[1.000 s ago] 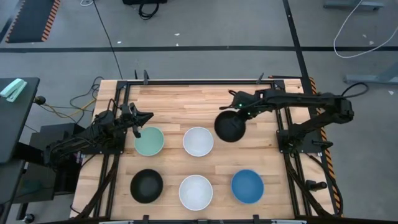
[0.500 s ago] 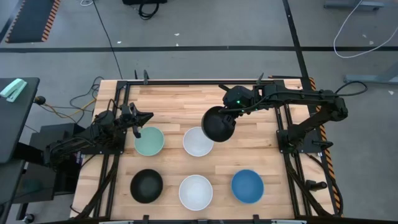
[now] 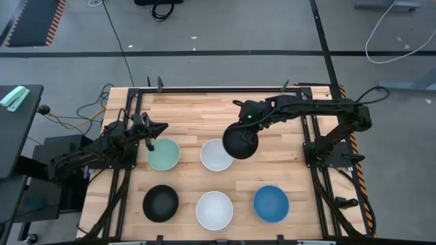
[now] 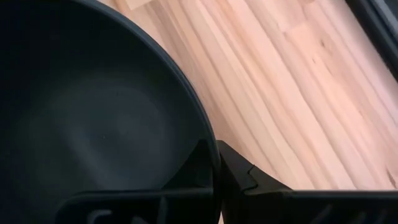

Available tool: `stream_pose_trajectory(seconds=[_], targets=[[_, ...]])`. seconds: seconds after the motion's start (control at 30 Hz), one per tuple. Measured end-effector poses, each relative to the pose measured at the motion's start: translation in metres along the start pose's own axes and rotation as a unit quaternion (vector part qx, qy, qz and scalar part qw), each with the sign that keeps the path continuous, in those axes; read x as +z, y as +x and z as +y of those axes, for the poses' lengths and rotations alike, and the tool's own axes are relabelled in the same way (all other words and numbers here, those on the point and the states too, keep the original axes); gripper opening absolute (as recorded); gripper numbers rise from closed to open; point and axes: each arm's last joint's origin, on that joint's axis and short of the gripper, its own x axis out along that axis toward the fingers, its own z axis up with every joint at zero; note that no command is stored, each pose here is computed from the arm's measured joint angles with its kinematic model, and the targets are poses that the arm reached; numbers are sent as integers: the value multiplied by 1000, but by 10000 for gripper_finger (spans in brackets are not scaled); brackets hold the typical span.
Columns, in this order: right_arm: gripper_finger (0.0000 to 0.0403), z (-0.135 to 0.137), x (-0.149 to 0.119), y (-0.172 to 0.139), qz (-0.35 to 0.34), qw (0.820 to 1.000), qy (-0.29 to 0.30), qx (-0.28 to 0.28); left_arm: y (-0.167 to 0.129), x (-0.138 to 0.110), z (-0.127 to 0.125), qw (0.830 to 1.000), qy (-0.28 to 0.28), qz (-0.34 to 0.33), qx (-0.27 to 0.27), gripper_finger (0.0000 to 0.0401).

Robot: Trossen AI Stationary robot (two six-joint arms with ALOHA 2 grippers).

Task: Nest bowls inside each other
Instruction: Stack the right black bowl on top of the top white bowl

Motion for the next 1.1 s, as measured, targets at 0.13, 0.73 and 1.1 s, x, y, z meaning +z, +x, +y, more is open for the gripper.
stream_pose_trajectory(seconds=[0.13, 0.73, 1.1], targets=[[4, 5, 2, 12, 13, 1000, 0, -4, 0, 0, 0, 1000, 0, 0, 0, 36], [4, 45, 37, 14, 2, 999, -23, 49, 0, 0, 0, 1000, 0, -1, 0, 35], [4, 70, 58, 59, 55, 994, -52, 83, 0, 0, 0, 1000, 0, -1, 0, 24]])
